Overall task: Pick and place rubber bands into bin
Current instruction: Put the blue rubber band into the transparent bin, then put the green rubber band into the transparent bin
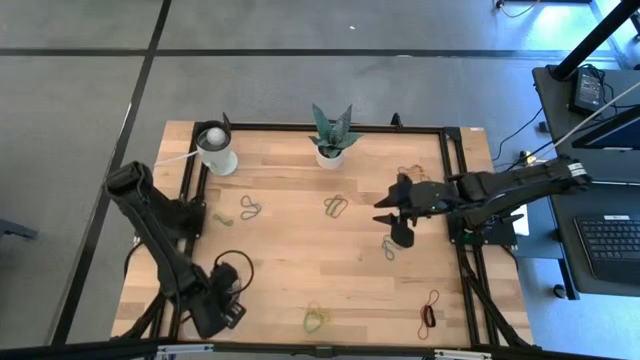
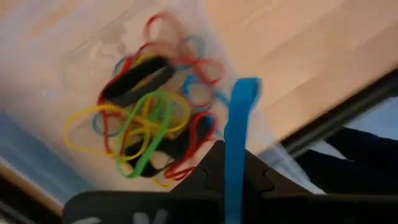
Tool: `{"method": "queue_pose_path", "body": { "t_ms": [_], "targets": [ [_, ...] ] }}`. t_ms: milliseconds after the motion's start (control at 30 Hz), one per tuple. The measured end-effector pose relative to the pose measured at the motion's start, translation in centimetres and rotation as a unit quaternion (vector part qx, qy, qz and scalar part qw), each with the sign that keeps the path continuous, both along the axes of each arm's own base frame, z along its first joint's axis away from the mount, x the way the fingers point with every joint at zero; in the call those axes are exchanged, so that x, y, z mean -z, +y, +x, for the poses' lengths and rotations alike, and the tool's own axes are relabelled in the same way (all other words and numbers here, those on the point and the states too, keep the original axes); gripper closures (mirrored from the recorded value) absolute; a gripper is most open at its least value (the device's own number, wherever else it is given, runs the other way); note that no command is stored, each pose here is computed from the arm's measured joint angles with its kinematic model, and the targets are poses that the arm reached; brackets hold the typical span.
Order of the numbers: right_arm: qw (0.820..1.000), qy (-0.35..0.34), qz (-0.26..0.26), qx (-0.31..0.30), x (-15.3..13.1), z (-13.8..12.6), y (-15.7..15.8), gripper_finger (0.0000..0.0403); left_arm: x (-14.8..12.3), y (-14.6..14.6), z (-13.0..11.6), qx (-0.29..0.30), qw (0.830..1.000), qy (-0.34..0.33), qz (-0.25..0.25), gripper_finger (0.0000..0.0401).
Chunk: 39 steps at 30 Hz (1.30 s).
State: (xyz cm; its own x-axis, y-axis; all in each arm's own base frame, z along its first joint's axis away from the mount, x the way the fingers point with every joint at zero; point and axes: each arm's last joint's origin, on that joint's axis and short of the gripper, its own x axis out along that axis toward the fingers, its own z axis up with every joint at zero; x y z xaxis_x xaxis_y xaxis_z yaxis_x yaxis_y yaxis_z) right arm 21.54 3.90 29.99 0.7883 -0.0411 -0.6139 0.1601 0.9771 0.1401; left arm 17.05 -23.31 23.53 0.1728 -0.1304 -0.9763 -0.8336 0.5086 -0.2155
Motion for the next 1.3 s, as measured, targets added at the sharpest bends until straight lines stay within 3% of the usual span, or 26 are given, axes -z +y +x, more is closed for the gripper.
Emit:
{"method": "queue_pose_path", "body": {
  "t_ms": [267,467,600,833,1033,1200,1300],
  "targets": [
    [0.999,-0.009,0.026,0.019,0.4,1.2,0.3,0.0226,1.7,-0.1,-0.9,0.008,0.999,0.040,-0.016,0.0337],
    [0.997,-0.005,0.060,0.051,0.7,1.4,0.3,0.0226,1.7,-0.2,-1.6,0.044,0.998,0.047,-0.001,0.0267],
    [0.990,0.002,0.104,0.097,1.2,1.8,0.3,0.0226,1.0,0.9,-2.0,0.078,0.996,0.043,0.032,0.0244],
    [0.974,-0.001,0.160,0.157,2.7,3.4,2.3,0.0248,-3.6,7.3,-3.2,0.134,0.984,0.007,0.113,0.0256],
    [0.963,0.038,0.193,0.182,5.5,4.6,5.2,0.0310,-6.5,14.0,-4.9,0.215,0.960,0.044,0.173,0.0273],
    [0.948,0.074,0.235,0.204,7.6,4.6,8.1,0.0390,-5.8,17.4,-4.5,0.278,0.944,0.026,0.176,0.0273],
    [0.937,0.078,0.266,0.213,7.9,4.3,9.4,0.0391,-3.8,19.1,-4.3,0.299,0.936,0.070,0.173,0.0263]
  ]
}}
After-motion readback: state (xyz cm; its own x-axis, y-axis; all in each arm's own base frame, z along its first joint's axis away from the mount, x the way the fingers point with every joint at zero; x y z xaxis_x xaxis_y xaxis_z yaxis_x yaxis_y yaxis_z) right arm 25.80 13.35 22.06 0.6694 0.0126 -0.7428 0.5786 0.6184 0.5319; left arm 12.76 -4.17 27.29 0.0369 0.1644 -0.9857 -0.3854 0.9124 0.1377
